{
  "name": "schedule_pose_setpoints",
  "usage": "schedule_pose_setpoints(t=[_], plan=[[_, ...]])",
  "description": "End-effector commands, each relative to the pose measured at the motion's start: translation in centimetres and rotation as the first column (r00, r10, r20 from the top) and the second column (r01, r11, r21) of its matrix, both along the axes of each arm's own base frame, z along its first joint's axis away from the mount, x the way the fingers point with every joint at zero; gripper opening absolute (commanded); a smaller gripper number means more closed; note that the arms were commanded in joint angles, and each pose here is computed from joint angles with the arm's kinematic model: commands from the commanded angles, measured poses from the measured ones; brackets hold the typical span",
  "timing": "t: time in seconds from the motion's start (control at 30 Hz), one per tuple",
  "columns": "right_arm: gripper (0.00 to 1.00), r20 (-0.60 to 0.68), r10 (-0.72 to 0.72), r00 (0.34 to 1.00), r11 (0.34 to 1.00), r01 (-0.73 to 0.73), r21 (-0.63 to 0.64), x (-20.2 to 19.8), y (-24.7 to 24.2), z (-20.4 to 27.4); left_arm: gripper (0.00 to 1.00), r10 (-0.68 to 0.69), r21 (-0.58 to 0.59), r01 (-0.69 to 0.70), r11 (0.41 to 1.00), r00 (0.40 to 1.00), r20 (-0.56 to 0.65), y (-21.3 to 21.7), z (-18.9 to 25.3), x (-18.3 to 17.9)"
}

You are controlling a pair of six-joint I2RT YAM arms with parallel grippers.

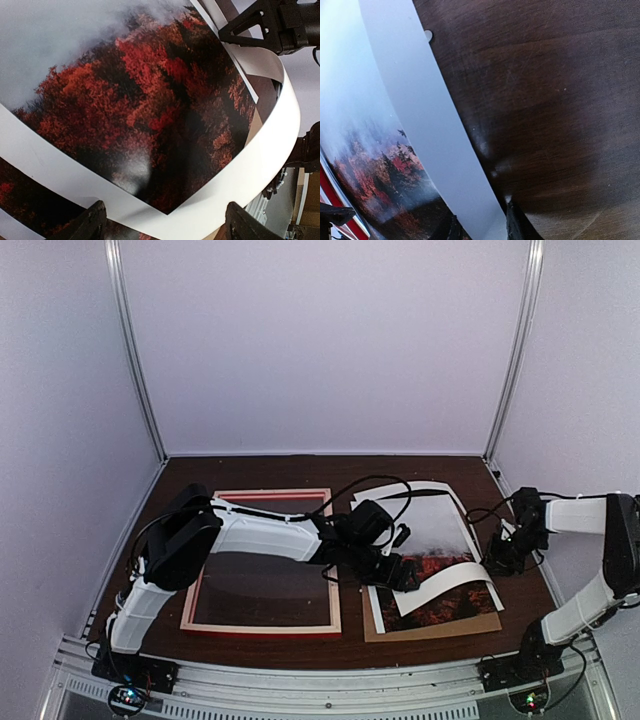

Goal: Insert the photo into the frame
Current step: Pick up the mat board from the photo, then pass from the right arm to the left

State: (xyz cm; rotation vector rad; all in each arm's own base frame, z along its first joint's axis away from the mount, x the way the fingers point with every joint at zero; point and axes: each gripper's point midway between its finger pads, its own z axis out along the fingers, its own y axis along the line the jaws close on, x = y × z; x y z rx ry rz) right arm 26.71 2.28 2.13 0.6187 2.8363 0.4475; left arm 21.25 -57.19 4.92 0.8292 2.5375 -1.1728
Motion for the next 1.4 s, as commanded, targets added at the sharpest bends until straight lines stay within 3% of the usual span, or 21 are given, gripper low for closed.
schedule_pose_setpoints(t=[0.0, 0.7, 1.37], plan=[[0.26, -0.004, -0.001, 1.000, 0.999, 0.001, -0.034, 0.3, -0.4, 0.6, 0.83, 0.021, 0.067, -0.021, 0.998, 1.000, -0.013, 1.3, -1.7, -0.3], [0.06, -0.004, 0.023, 1.000, 0.995, -0.023, -0.093, 1.2, -1.1, 1.6, 0.85, 0.018, 0.043, -0.020, 0.999, 0.999, 0.028, 1.3, 0.1, 0.6], [0.00, -0.004, 0.068, 0.998, 0.982, -0.067, -0.178, 2.0, -1.2, 3.2, 0.90, 0.042, 0.001, -0.042, 0.999, 0.996, 0.076, 1.6, 3.7, 2.9]])
